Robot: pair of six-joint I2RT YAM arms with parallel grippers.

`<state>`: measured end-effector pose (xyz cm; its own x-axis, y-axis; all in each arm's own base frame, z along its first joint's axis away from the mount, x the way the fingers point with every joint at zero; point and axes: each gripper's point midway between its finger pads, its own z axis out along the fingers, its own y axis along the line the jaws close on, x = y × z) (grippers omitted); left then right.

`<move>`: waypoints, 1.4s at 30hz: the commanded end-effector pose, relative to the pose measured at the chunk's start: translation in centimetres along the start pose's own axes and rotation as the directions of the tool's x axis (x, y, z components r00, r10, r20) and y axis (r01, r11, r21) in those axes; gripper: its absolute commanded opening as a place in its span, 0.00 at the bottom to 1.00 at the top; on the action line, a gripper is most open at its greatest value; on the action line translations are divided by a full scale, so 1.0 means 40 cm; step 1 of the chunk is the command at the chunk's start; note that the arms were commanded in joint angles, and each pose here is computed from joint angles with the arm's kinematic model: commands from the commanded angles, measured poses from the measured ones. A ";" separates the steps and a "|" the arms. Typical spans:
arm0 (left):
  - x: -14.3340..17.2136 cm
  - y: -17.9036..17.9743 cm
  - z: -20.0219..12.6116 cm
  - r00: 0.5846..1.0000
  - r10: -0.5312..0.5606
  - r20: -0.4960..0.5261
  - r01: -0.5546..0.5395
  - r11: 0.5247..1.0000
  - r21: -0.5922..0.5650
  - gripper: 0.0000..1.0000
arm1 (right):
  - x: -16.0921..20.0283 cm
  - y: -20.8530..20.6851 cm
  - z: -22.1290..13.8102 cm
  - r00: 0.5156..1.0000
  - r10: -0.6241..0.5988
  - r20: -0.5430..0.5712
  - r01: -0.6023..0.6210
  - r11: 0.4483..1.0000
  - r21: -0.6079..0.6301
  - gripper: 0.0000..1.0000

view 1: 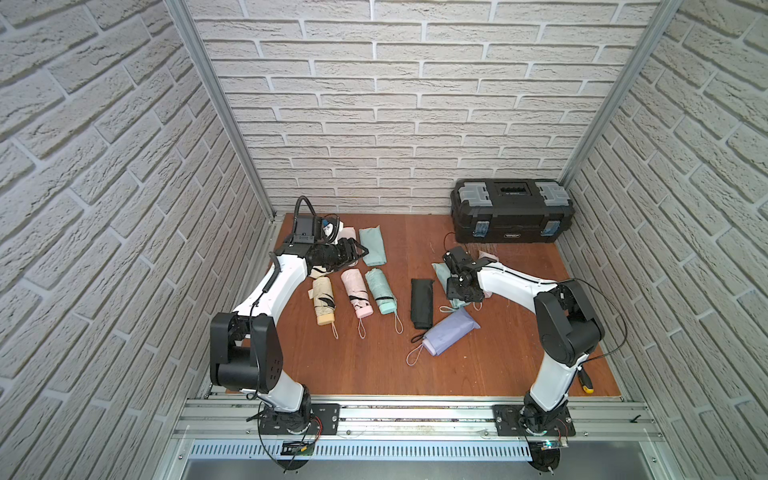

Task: Take umbrellas out of sleeves
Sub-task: Adjust the umbrella at the center of the board.

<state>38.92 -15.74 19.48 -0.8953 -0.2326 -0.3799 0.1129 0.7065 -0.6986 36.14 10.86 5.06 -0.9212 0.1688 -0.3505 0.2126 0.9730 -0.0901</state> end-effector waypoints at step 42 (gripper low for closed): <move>0.058 -0.043 0.209 0.941 0.190 -0.281 -0.222 0.971 -0.088 0.64 | 0.394 0.062 -0.090 0.949 -0.281 -0.142 0.224 0.919 -0.326 0.68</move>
<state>40.14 -22.13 14.19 -0.9485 0.0702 -0.3090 0.2330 0.8155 -0.5298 21.00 20.28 2.93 -0.9732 -0.1309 -0.1889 -0.1700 0.9631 0.2088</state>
